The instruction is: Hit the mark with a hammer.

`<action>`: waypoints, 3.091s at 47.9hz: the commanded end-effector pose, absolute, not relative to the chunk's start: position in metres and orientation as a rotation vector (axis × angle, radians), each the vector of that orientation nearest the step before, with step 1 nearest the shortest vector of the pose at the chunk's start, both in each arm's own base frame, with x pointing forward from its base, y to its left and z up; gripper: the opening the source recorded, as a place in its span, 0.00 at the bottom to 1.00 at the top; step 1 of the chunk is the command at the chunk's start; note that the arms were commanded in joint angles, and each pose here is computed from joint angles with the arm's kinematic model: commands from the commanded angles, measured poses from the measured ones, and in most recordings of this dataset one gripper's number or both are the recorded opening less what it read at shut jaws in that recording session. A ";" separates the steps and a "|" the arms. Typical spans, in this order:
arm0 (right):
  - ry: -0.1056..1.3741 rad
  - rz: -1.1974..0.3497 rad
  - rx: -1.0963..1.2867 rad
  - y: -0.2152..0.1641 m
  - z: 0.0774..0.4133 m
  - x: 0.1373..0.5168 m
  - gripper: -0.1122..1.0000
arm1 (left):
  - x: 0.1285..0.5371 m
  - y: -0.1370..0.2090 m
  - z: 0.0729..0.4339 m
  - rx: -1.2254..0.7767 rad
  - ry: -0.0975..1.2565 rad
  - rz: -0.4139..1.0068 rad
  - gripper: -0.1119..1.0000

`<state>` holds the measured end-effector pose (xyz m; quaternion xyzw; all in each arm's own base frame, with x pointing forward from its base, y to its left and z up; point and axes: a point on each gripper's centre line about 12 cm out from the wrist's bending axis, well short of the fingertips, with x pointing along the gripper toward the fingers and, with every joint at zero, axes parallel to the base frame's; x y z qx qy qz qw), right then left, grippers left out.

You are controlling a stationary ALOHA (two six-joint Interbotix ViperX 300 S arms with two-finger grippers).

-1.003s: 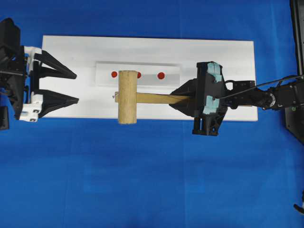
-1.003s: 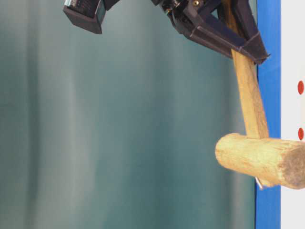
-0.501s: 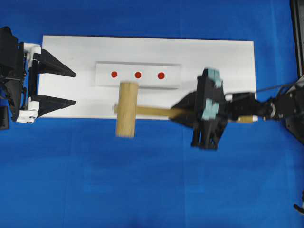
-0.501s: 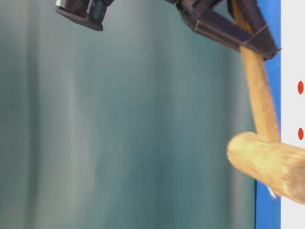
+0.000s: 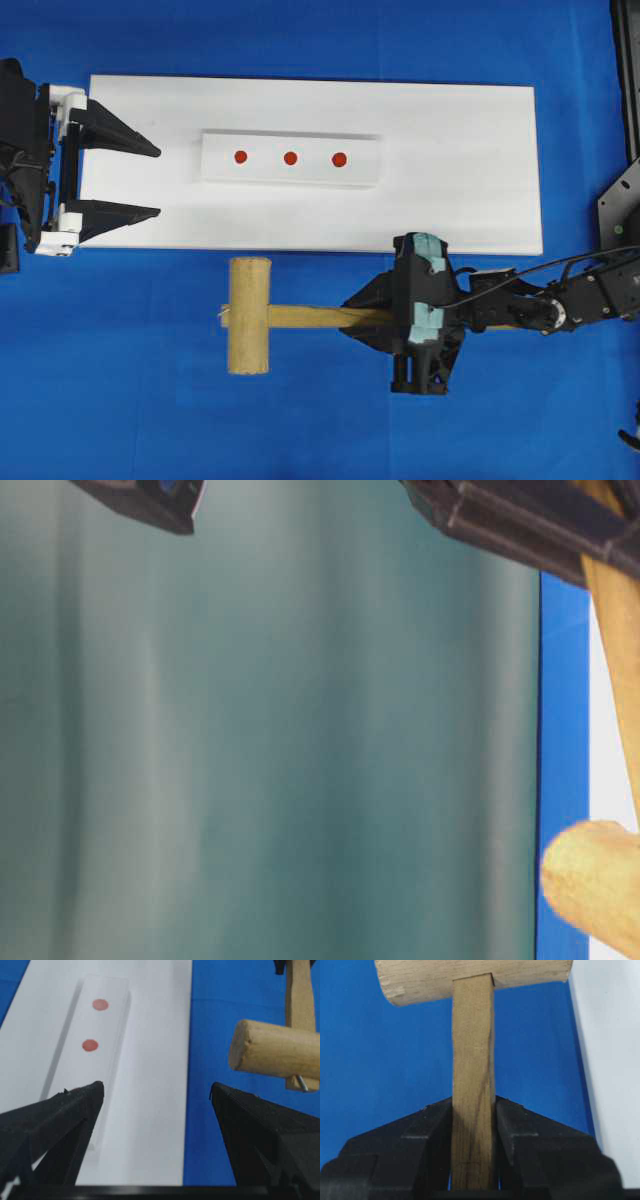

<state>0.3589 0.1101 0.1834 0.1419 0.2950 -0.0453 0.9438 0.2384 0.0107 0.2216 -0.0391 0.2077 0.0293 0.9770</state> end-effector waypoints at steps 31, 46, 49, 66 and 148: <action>0.576 -0.112 0.289 0.129 0.176 0.418 0.19 | 0.240 0.011 0.227 -0.076 0.391 0.061 0.85; 0.668 -0.108 0.267 0.136 0.131 0.428 0.19 | 0.240 0.011 0.227 -0.077 0.389 0.061 0.85; 0.687 -0.108 0.263 0.137 0.123 0.428 0.19 | 0.240 0.012 0.227 -0.077 0.391 0.061 0.85; 0.749 -0.137 0.265 0.130 0.096 0.422 0.19 | 0.240 0.013 0.229 -0.079 0.378 0.068 0.85; 0.540 -0.101 0.240 0.105 0.202 0.374 0.83 | 0.238 0.019 0.225 -0.097 0.388 0.094 0.85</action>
